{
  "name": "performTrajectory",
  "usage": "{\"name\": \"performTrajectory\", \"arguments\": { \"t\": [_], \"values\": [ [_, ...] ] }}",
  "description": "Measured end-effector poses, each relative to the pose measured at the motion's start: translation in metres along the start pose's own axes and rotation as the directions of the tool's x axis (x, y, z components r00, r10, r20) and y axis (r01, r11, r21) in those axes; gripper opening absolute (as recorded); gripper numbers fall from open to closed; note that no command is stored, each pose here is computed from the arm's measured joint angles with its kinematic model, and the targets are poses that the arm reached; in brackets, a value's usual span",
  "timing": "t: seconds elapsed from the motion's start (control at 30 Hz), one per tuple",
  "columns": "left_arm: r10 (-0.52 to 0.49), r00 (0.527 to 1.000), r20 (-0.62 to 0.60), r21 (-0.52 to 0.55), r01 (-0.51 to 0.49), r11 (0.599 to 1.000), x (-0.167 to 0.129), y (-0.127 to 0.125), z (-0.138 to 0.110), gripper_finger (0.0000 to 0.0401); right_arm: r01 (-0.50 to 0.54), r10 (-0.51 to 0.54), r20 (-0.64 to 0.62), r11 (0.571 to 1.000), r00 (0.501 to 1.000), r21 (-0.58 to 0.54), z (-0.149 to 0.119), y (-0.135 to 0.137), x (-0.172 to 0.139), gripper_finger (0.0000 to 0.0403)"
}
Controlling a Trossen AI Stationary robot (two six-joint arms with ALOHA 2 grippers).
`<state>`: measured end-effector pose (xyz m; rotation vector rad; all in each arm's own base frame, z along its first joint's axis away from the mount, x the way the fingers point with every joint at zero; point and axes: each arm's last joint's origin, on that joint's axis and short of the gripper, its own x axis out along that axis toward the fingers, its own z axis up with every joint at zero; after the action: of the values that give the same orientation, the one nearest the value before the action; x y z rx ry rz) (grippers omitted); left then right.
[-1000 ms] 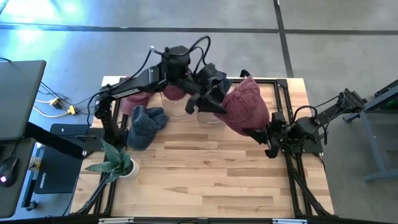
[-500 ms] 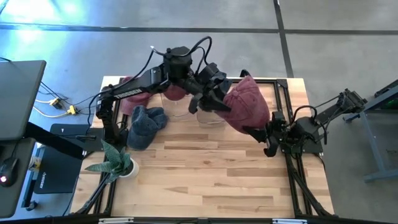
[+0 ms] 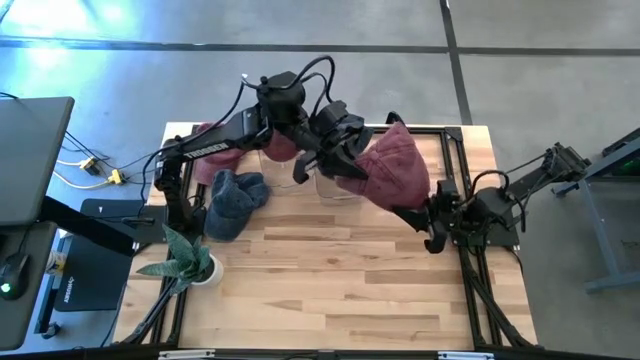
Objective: Pick & Place hat
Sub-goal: Put the bottom red cap into the left bin
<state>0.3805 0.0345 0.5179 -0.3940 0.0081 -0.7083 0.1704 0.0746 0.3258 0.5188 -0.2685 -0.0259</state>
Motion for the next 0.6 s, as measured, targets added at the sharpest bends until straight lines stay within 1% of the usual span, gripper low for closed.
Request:
{"name": "performTrajectory", "arguments": {
  "t": [0.13, 0.27, 0.33, 0.4, 0.47, 0.53, 0.6],
  "values": [
    [-0.031, 0.999, -0.018, -0.043, 0.03, 0.999, -0.004, 0.001, 0.002, 0.0007, 0.037, -0.038, -0.068, 0.999, 0.997, -0.022, -0.001, -0.005, -0.006, 0.0122],
    [-0.042, 0.998, -0.043, -0.069, 0.039, 0.997, -0.007, 0.004, 0.001, 0.0004, 0.118, -0.116, -0.188, 0.993, 0.975, 0.001, -0.001, -0.017, -0.024, 0.0197],
    [-0.025, 0.998, -0.059, -0.088, 0.02, 0.996, -0.01, 0.007, 0.0, 0.0005, 0.145, -0.133, -0.236, 0.989, 0.963, 0.033, 0.001, -0.023, -0.034, 0.0227],
    [-0.026, 0.996, -0.087, -0.118, 0.015, 0.993, -0.011, 0.009, -0.003, 0.0005, 0.15, -0.126, -0.282, 0.987, 0.951, 0.063, 0.005, -0.028, -0.044, 0.0241],
    [-0.025, 0.994, -0.111, -0.146, 0.008, 0.989, -0.014, 0.012, -0.005, 0.0005, 0.154, -0.126, -0.33, 0.986, 0.935, 0.058, 0.011, -0.029, -0.052, 0.0246],
    [-0.038, 0.99, -0.133, -0.169, 0.015, 0.986, -0.015, 0.013, -0.007, 0.0005, 0.146, -0.124, -0.338, 0.988, 0.933, 0.04, 0.025, -0.025, -0.055, 0.0247],
    [-0.05, 0.987, -0.153, -0.191, 0.02, 0.981, -0.015, 0.013, -0.01, 0.0005, 0.107, -0.105, -0.318, 0.994, 0.942, -0.01, 0.043, -0.017, -0.053, 0.0247]
  ]
}}
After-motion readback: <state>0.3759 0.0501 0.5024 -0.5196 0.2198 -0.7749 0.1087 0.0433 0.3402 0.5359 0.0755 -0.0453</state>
